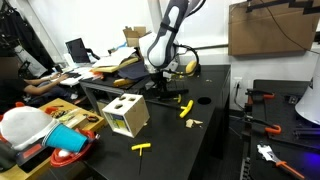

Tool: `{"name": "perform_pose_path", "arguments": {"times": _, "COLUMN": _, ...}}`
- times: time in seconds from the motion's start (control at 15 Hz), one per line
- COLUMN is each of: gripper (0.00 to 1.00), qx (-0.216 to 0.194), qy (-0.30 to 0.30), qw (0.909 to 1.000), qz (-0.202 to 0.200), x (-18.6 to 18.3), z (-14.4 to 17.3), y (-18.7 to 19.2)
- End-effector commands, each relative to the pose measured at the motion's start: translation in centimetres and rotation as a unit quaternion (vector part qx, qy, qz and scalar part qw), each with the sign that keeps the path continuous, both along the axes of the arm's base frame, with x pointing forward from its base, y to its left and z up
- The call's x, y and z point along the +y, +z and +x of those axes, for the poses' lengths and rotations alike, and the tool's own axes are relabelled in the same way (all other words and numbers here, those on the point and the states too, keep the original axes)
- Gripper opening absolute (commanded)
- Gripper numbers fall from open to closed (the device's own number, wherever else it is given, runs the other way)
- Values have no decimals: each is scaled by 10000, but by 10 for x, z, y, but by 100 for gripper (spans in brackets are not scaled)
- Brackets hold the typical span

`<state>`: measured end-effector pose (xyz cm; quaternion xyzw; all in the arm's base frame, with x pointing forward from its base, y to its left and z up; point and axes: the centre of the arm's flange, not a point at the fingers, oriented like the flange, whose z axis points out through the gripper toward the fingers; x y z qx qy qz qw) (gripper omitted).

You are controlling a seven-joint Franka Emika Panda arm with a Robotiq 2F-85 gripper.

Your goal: Pick the longest yellow and black object standing and place it in between the stand and the yellow and black object laying on the table, pick the yellow and black object closest to the stand and move it to the left over the other yellow and black object

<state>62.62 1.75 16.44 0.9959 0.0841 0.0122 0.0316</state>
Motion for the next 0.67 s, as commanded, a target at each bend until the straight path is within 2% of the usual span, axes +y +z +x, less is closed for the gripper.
{"name": "perform_pose_path", "arguments": {"times": 0.0, "gripper": 100, "qx": 100, "qy": 162, "qw": 9998, "qz": -96, "x": -8, "z": 10, "y": -11}}
{"name": "perform_pose_path", "arguments": {"times": 0.6, "gripper": 100, "qx": -290, "qy": 299, "qw": 9951, "qz": -899, "x": -33, "z": 38, "y": -29}}
